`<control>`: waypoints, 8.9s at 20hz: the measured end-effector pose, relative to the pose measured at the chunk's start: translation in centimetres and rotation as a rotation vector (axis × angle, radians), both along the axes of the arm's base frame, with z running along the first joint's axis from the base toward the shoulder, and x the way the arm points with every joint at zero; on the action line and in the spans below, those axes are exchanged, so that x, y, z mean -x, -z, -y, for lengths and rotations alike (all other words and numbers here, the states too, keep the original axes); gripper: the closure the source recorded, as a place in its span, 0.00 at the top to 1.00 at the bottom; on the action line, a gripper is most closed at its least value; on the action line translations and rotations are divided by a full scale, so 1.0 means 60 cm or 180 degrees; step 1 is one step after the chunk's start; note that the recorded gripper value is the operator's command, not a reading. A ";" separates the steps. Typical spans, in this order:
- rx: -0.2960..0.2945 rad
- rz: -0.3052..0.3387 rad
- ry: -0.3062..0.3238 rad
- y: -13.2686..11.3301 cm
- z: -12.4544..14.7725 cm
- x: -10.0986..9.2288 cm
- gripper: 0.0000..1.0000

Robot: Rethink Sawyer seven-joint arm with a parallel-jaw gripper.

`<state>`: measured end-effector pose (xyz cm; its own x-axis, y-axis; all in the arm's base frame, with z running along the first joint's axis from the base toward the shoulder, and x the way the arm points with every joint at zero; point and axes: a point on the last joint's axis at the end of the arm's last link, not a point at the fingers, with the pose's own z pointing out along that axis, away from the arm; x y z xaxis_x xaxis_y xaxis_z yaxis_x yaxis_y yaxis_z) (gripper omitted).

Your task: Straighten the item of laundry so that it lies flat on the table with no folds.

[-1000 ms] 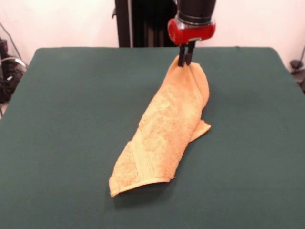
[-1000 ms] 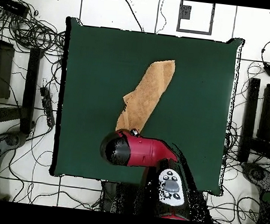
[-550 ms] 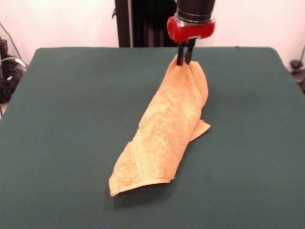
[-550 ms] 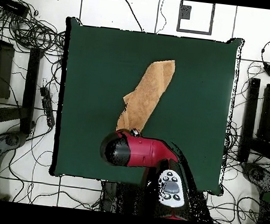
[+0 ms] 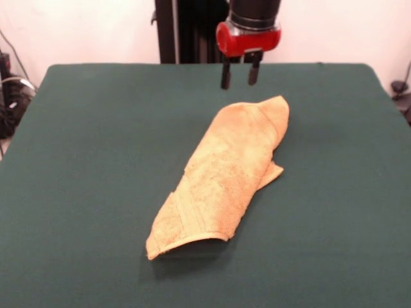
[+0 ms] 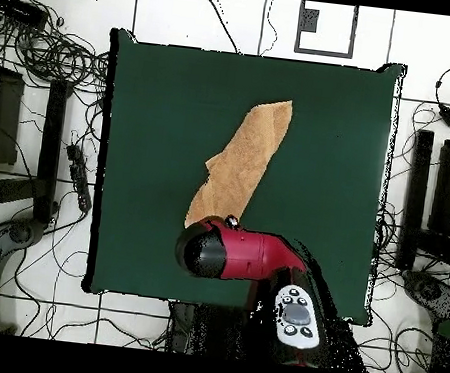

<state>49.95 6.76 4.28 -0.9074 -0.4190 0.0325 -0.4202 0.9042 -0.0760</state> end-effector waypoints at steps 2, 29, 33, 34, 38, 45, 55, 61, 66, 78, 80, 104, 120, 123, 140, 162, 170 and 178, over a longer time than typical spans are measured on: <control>0.0007 -0.0009 0.0048 -0.005 0.013 -0.003 1.00; -0.0029 0.1660 0.0087 -0.213 0.034 -0.309 1.00; -0.0072 0.1773 0.0147 -0.212 0.027 -0.361 1.00; -0.0081 0.1796 0.0184 -0.208 0.032 -0.374 1.00; -0.0105 0.1830 0.0310 -0.190 0.054 -0.409 0.00; -0.0134 0.1809 0.0377 -0.157 0.062 -0.431 0.00; -0.0208 0.1767 0.0445 -0.114 0.066 -0.449 0.00; -0.0492 0.1727 0.0624 -0.084 0.076 -0.465 0.00; -0.0735 0.1719 0.0757 -0.070 0.082 -0.479 0.00; -0.0955 0.0918 0.0774 -0.037 0.057 -0.443 0.00; -0.0986 0.0689 0.0745 -0.032 0.045 -0.430 0.00; -0.1074 0.0047 0.0537 0.049 -0.058 -0.421 0.00; -0.0792 -0.0285 0.0312 0.031 -0.036 -0.387 0.00; -0.0751 -0.0248 0.0306 0.019 -0.028 -0.390 0.00; -0.0672 -0.0386 0.0307 0.065 -0.012 -0.362 0.00; -0.0744 -0.0589 0.0404 0.121 0.008 -0.326 0.00; -0.0812 -0.0644 0.0478 0.131 0.017 -0.318 0.00; -0.0905 -0.0664 0.0506 0.129 0.015 -0.316 0.00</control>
